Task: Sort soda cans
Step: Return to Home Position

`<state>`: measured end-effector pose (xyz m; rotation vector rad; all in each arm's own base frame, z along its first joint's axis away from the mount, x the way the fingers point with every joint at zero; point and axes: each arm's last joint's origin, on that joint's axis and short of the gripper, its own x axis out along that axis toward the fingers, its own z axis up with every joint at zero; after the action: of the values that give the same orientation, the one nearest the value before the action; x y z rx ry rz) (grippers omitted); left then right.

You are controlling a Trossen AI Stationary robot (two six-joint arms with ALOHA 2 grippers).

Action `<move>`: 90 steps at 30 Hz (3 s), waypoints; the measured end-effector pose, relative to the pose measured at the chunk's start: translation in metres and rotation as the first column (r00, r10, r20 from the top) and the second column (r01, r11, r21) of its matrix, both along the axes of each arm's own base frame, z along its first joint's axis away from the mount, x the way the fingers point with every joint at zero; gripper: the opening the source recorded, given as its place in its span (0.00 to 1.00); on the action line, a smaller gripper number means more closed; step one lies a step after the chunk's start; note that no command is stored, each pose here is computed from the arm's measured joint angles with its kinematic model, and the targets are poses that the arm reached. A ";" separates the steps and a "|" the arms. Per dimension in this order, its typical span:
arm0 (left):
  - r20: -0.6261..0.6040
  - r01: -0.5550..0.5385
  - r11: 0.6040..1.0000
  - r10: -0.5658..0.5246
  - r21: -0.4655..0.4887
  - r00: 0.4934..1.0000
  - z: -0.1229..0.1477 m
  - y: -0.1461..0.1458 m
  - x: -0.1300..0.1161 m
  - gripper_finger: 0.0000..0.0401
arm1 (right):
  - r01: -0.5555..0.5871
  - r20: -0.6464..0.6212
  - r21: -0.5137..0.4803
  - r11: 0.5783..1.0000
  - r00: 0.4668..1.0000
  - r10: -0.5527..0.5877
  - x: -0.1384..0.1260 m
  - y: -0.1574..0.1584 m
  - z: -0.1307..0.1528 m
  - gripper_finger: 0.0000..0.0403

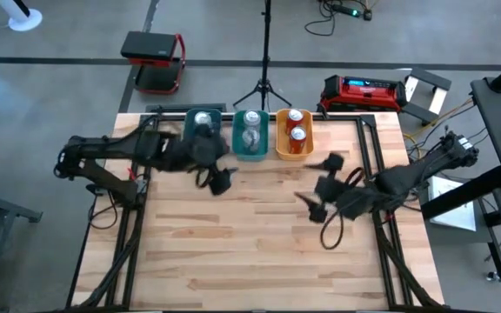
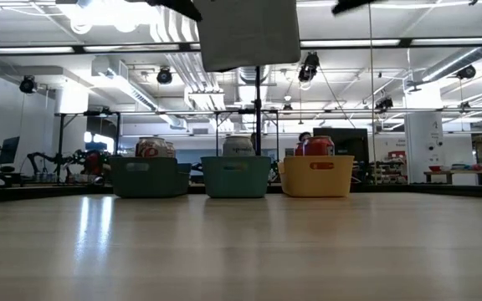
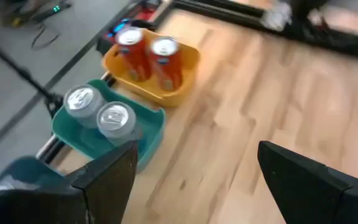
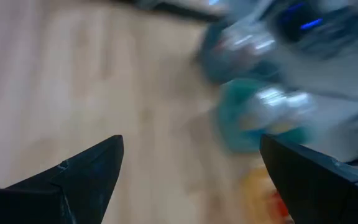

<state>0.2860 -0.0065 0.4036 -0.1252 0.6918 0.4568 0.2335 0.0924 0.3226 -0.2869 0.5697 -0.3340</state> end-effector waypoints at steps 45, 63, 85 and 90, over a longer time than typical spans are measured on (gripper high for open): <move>0.501 0.266 0.960 -0.274 0.089 0.821 -0.095 -0.038 -0.088 0.79 | -0.303 0.532 0.254 0.918 0.837 0.129 -0.110 -0.099 -0.043 0.93; 0.601 0.313 0.948 -0.286 0.062 0.746 -0.159 -0.004 -0.137 0.79 | -0.179 0.418 0.205 0.962 0.905 0.079 -0.140 -0.096 -0.089 0.93; 0.660 0.222 0.967 -0.250 0.129 0.709 -0.228 0.007 -0.181 0.79 | -0.220 0.591 0.102 0.970 0.798 0.119 -0.141 -0.096 -0.135 0.93; 0.652 0.233 0.964 -0.261 0.131 0.712 -0.234 0.007 -0.187 0.79 | -0.276 0.634 0.132 0.952 0.762 0.133 -0.137 -0.094 -0.147 0.93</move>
<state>0.0990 0.0008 0.1693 -0.1445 -0.0203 0.1365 0.0963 -0.0020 0.1755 -0.0116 -0.0881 -0.1305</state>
